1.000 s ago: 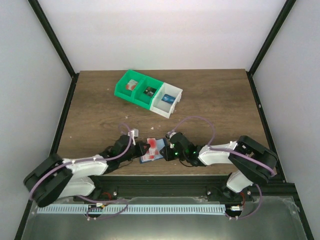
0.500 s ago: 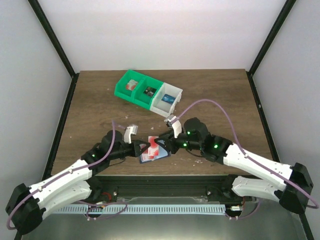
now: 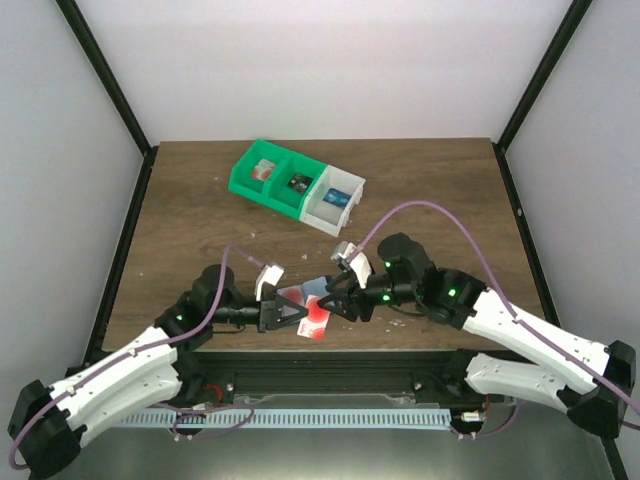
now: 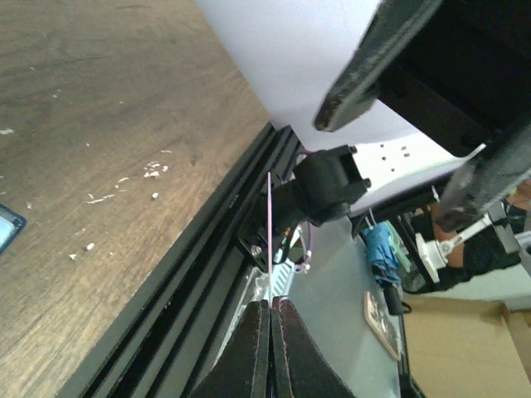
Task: Take the credit cards out of the card holder
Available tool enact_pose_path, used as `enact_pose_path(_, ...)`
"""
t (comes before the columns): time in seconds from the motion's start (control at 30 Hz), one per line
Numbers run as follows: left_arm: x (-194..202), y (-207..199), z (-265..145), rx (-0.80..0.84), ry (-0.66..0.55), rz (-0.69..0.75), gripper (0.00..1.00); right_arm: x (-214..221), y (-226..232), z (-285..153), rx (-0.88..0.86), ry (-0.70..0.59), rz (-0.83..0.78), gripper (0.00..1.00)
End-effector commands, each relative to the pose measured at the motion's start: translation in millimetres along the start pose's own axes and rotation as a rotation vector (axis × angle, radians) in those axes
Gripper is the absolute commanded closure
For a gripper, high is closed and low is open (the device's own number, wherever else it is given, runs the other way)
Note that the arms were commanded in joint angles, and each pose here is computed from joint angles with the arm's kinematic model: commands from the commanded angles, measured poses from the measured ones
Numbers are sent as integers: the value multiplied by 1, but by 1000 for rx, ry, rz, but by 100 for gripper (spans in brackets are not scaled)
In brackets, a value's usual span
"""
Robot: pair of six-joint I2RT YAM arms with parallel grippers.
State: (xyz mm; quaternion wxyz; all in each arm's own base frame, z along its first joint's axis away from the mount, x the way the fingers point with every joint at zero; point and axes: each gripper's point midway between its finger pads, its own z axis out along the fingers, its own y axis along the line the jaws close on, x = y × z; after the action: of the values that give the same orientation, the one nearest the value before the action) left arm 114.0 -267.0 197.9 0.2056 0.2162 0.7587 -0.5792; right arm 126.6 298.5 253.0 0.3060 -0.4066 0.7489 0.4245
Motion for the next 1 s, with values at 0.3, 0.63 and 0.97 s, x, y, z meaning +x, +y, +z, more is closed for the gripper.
enact_pose_path(0.3, 8, -26, -4, 148, 29, 109, 100, 15, 12, 11, -110, 91, -25, 55)
enact_pose_path(0.63, -19, -3, -7, -32, -90, 58, 89, 8, 24, 6, -171, 18, -5, 99)
enact_pose_path(0.97, -72, 17, -31, -277, -246, 80, 45, 9, -4, 19, -60, -44, 130, 100)
